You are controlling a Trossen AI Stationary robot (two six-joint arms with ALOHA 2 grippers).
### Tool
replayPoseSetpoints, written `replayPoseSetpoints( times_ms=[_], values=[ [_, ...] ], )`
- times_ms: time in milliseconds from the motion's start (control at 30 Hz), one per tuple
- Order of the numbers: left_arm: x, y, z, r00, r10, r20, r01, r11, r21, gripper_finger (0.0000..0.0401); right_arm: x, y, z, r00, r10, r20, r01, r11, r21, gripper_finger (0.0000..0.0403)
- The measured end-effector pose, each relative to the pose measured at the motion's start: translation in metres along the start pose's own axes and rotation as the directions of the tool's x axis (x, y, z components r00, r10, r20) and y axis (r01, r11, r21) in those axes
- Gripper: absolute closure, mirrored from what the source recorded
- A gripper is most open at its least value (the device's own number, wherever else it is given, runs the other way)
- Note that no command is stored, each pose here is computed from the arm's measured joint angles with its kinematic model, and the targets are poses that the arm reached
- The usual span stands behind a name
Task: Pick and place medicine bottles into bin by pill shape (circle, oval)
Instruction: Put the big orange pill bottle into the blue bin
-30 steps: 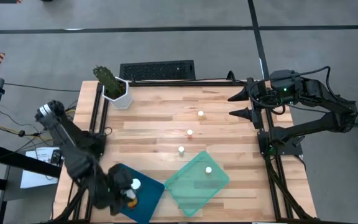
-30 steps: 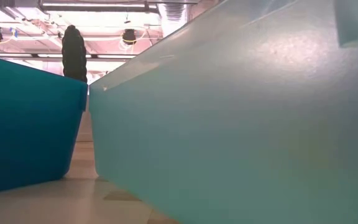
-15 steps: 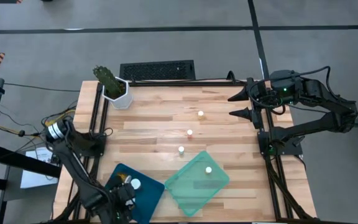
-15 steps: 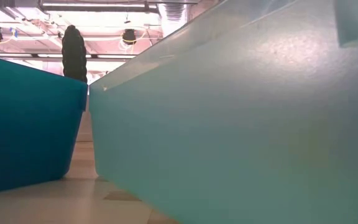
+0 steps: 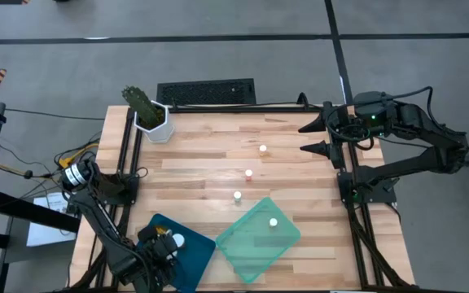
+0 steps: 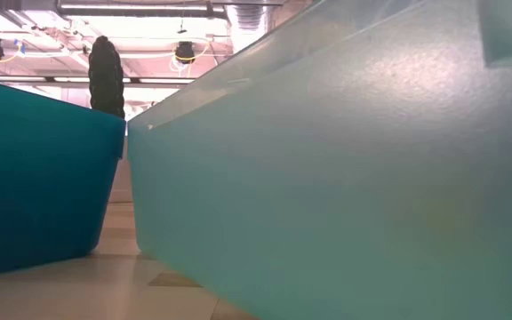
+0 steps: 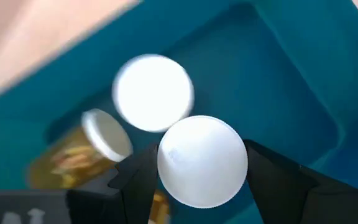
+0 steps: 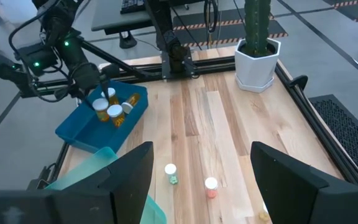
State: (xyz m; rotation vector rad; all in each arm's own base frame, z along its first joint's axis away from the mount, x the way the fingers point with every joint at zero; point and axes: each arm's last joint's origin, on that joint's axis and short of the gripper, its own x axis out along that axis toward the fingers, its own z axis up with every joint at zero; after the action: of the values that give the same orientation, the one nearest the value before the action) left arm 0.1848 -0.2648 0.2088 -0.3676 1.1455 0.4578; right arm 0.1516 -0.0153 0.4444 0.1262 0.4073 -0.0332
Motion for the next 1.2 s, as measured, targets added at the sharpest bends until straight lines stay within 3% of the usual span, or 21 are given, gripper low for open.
replayPoseSetpoints(
  times_ms=[133,1200],
  values=[
    [-0.004,0.004,0.002,0.999,0.047,0.026,-0.048,0.999,0.007,0.0188,0.0,0.0,0.0,1.0,0.0,0.0,0.0,1.0,0.0,0.0121],
    [0.011,0.004,-0.007,0.999,-0.001,0.048,-0.002,0.998,0.068,0.0189,0.0,0.0,0.0,1.0,0.0,0.0,0.0,1.0,-0.006,0.0121]
  ],
)
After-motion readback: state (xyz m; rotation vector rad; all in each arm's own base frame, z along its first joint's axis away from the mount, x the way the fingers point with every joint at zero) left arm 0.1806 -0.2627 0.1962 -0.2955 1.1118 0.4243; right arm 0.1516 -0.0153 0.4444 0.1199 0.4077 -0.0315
